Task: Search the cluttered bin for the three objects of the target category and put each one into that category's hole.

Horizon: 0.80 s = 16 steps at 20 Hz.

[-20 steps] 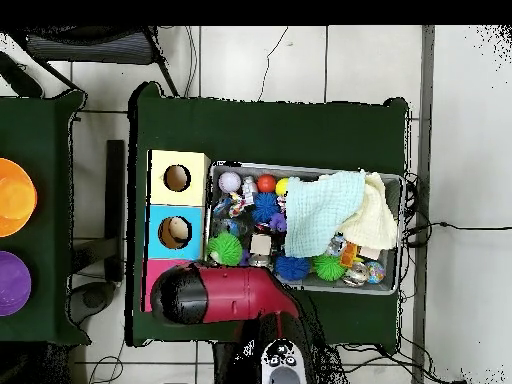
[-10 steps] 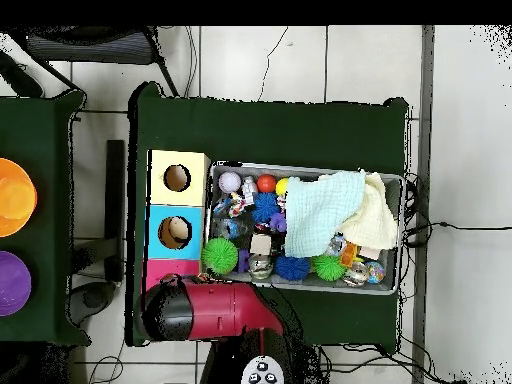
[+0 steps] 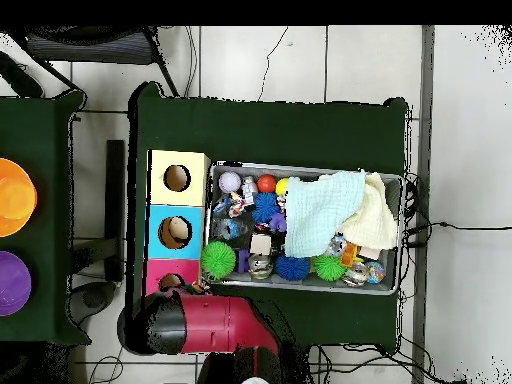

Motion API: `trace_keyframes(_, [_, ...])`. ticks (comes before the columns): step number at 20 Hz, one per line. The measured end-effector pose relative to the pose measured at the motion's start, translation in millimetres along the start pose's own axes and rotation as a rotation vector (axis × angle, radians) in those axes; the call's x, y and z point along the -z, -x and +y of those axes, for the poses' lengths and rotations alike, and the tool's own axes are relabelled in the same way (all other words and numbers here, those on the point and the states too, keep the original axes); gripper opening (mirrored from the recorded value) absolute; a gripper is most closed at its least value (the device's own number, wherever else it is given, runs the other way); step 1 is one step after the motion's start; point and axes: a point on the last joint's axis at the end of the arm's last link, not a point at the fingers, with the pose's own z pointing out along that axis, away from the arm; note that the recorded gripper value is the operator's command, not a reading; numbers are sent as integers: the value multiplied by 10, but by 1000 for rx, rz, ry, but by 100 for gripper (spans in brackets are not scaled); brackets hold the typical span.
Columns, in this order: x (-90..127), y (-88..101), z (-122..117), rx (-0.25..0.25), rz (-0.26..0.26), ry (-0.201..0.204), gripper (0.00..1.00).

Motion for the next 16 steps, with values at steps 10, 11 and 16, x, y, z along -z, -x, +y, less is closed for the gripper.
trace_keyframes(10, [249, -25, 249, -19, -47, 21, 0])
trace_keyframes(11, [261, -21, 274, -26, -47, 26, 0])
trace_keyframes(16, [235, 31, 384, -63, -51, 56, 0])
